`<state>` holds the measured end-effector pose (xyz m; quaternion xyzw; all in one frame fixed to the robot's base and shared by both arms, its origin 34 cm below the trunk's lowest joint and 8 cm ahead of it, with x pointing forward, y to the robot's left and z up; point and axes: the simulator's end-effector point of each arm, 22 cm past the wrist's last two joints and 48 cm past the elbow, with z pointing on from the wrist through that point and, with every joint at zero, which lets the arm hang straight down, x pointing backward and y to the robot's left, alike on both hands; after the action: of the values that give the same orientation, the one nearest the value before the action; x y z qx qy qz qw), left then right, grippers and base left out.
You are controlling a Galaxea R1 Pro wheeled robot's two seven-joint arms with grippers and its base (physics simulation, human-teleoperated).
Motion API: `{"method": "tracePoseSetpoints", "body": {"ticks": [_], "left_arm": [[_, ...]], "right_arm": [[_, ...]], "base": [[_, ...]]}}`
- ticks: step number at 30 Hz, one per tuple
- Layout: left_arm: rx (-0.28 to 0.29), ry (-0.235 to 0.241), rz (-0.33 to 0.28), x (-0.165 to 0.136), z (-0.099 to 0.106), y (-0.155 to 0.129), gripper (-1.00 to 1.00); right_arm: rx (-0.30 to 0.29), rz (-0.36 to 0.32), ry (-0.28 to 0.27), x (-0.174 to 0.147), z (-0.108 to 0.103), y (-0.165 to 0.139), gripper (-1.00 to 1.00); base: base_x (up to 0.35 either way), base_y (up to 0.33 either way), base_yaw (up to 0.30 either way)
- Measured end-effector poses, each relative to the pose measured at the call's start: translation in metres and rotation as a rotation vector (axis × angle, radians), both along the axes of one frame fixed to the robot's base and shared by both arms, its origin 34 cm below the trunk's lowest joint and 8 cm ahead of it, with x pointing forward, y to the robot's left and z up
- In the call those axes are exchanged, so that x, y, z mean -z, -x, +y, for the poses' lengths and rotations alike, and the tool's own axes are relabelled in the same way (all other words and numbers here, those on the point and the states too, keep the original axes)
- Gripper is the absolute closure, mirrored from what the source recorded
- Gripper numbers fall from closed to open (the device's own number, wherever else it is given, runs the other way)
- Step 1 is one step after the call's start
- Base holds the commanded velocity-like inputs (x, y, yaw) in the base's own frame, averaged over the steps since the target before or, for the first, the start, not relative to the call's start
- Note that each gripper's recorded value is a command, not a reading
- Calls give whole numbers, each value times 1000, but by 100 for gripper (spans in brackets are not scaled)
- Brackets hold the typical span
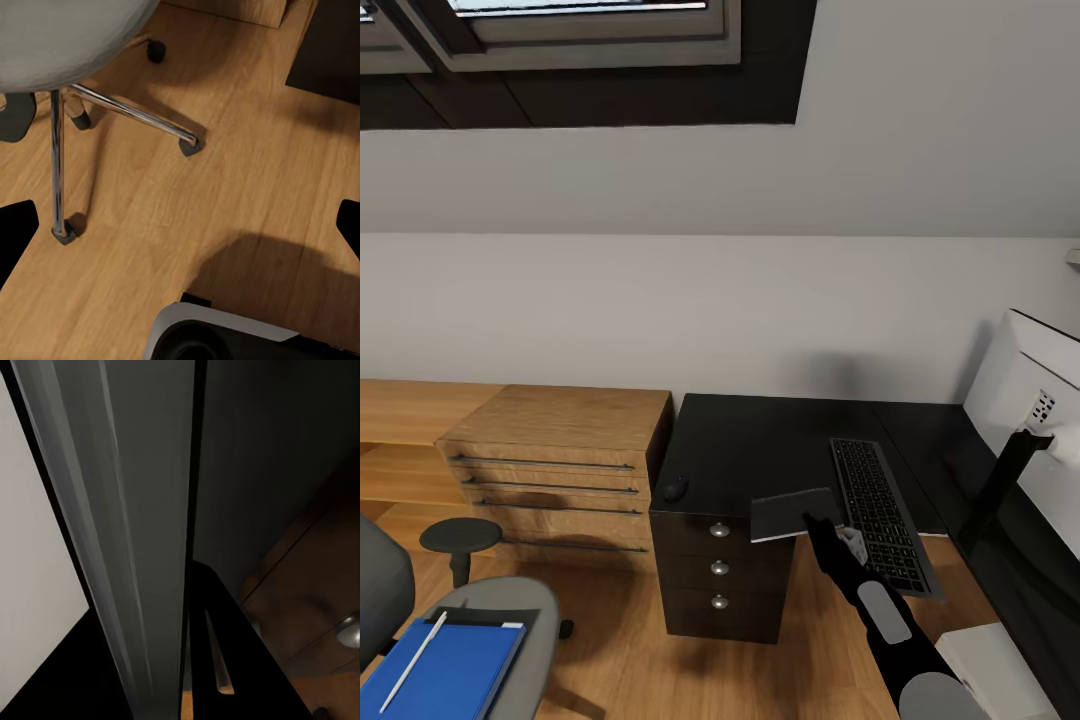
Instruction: In the bedroom, organize the workspace by keeping the computer under the desk, ensuring the monitor is on the desk, placing the keyboard on the desk next to the monitor, placing the mouse on the desk next to the keyboard, moving the folder from the swivel chair onto the desk next to the mouse, stacking the notebook on top of the folder with the pen on top of the notebook, and positioning the swivel chair next to the desk.
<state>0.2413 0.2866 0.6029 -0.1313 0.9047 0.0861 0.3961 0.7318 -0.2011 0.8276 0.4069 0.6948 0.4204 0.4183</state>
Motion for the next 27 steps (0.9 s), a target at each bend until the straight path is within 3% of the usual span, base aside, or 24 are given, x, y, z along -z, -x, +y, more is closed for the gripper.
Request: {"method": "tracePoseSetpoints", "body": {"ticks": [13, 27], "left_arm": [[0, -1, -1, 0, 1, 0, -100], [0, -1, 1, 0, 1, 0, -100]], "right_arm": [[-1, 1, 0, 0, 0, 0, 100], [-1, 2, 0, 1, 0, 0, 100]], "base": [[183, 0, 0], [25, 0, 0]]}}
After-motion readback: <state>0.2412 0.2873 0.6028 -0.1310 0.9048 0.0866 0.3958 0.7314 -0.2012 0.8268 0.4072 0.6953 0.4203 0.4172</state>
